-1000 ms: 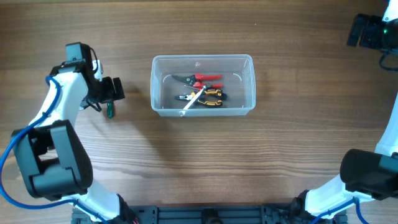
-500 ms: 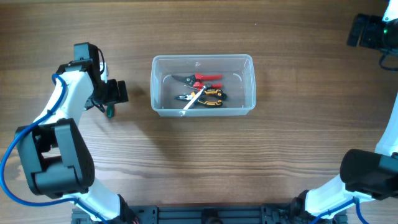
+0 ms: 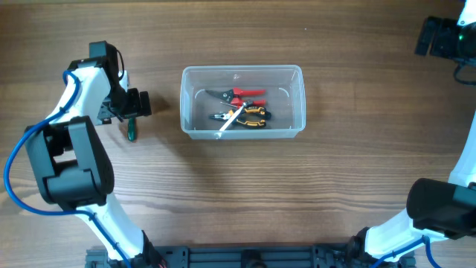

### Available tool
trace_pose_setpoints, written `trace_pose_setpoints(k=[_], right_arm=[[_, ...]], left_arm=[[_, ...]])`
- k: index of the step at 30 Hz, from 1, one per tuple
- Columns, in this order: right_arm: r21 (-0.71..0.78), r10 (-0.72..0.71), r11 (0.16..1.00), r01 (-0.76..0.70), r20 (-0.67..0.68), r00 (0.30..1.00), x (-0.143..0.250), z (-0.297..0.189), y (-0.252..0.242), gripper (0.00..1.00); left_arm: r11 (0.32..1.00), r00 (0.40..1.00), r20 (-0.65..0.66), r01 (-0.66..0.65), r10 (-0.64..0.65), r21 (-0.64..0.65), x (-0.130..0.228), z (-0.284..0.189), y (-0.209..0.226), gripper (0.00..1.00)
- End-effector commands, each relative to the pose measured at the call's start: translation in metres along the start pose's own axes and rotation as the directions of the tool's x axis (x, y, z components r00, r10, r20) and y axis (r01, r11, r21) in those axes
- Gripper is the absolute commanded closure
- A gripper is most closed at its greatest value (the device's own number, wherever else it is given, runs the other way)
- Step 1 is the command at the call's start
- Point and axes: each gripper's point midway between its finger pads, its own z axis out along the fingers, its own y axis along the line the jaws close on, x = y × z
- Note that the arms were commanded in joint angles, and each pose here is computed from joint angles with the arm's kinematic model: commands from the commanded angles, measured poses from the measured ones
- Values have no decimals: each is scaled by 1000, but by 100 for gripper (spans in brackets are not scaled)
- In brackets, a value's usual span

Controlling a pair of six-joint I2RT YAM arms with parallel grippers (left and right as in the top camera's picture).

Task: Pack container
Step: 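Align and close the left gripper on the green screwdriver handle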

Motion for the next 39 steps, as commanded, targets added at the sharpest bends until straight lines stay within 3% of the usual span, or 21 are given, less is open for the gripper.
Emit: trace_pose_setpoints(k=[1,39], right_arm=[[-9,15,1000,-15,12,1000,-1,-4,2,0],[-9,15,1000,-15,12,1000,-1,-4,2,0]], left_arm=[[997,997,13,-72,72,37,-5,-3,-5,0],[991,993,29,-117,115,60,-8,17,6,0]])
